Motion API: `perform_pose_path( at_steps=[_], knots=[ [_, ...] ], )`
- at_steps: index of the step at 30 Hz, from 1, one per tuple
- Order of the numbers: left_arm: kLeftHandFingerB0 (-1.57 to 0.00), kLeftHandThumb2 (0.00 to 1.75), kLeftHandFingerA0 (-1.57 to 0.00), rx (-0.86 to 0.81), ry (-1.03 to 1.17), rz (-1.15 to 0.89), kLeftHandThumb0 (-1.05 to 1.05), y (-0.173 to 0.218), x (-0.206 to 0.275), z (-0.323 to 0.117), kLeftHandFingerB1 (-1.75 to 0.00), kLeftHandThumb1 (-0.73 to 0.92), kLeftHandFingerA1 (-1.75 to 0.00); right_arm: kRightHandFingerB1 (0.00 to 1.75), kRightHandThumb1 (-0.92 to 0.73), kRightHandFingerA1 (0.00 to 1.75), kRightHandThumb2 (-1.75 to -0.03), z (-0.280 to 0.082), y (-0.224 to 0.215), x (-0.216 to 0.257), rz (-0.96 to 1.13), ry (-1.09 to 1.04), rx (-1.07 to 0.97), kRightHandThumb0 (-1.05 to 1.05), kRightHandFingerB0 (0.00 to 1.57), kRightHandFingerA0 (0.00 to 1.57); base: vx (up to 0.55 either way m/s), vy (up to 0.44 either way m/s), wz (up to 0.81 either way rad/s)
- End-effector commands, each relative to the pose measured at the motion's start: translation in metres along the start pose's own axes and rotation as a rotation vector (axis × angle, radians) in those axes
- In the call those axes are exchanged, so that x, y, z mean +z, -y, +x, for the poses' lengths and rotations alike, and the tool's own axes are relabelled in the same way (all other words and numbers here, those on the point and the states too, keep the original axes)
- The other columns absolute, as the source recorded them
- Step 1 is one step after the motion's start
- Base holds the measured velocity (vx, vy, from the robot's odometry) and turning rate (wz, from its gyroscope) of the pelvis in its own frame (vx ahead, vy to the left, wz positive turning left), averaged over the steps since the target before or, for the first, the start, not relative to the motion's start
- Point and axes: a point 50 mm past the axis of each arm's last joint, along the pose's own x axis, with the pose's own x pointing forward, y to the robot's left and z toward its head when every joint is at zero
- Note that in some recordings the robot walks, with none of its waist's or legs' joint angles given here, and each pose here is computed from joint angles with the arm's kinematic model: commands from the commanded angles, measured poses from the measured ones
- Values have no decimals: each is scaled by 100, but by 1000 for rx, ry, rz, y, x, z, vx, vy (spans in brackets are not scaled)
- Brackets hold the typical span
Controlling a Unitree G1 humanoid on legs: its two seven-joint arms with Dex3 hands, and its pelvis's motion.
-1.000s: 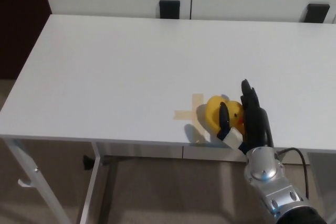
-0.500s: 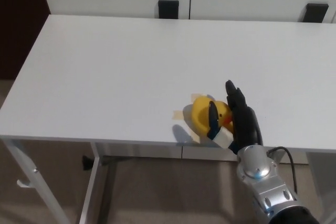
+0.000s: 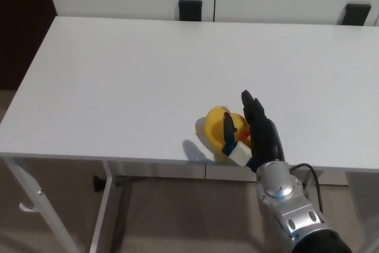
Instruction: The robot uses its right hand to push the yellow duck toy to the center of the white desk.
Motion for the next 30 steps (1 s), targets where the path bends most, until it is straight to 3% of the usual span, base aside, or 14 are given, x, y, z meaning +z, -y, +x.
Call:
perform_pose_path(
  at_steps=[1, 13, 21, 22, 24, 25, 27, 28, 29, 30],
  knots=[
    [-126, 100, -129, 6, 6, 20, 11, -4, 0, 0, -116, 5, -119, 0, -92, 0, -100, 1, 20, -7, -131, -13, -91, -95, 0, 0, 0, 0, 0],
    [-127, 101, -129, 10, -4, 19, 10, -3, -4, -1, -117, 5, -119, 0, -92, 0, -95, -3, 87, -9, -387, -15, -332, -100, 0, 0, 0, 0, 0],
    [-124, 103, -127, 10, -9, 18, 9, -2, -2, 0, -115, 8, -118, 0, -92, 0, -99, -39, 182, 6, -513, 119, -437, -102, 0, 0, 0, 0, 0],
    [-125, 175, -126, 13, -9, 19, 46, -4, -2, 0, -108, -12, -111, 0, -92, 0, -95, -50, 202, 7, -467, 114, -438, -98, 0, 0, 0, 0, 0],
    [-125, 175, -126, 16, -9, 20, 46, -6, -2, 0, -108, -12, -111, 0, -92, 0, -95, -57, 213, 8, -430, 112, -436, -98, 0, 0, 0, 0, 0],
    [-126, 103, -129, 17, -13, 14, 9, -8, -3, -1, -117, 9, -119, 0, -92, 0, -94, -73, 238, 5, -400, 112, -456, -100, 0, 0, 0, 0, 0],
    [-126, 103, -129, 18, -15, 10, 9, -10, -4, -1, -117, 9, -119, 0, -92, 0, -94, -85, 254, 5, -387, 117, -471, -100, 0, 0, 0, 0, 0],
    [-131, 175, -131, 19, -14, 14, 55, -10, -4, -1, -106, -18, -107, 0, -92, 0, -82, -103, 277, 1, -392, 114, -523, -101, 0, 0, 0, 0, 0],
    [-131, 175, -131, 20, -13, 18, 55, -10, -4, -1, -106, -18, -107, 0, -92, 0, -82, -117, 292, 0, -398, 115, -556, -101, 0, 0, 0, 0, 0],
    [-125, 102, -129, 21, -13, 15, 9, -9, -5, -1, -116, 7, -119, 22, -87, 30, -123, -138, 310, -6, -366, 90, -563, -105, 0, 0, 0, 0, 0]
  ],
)
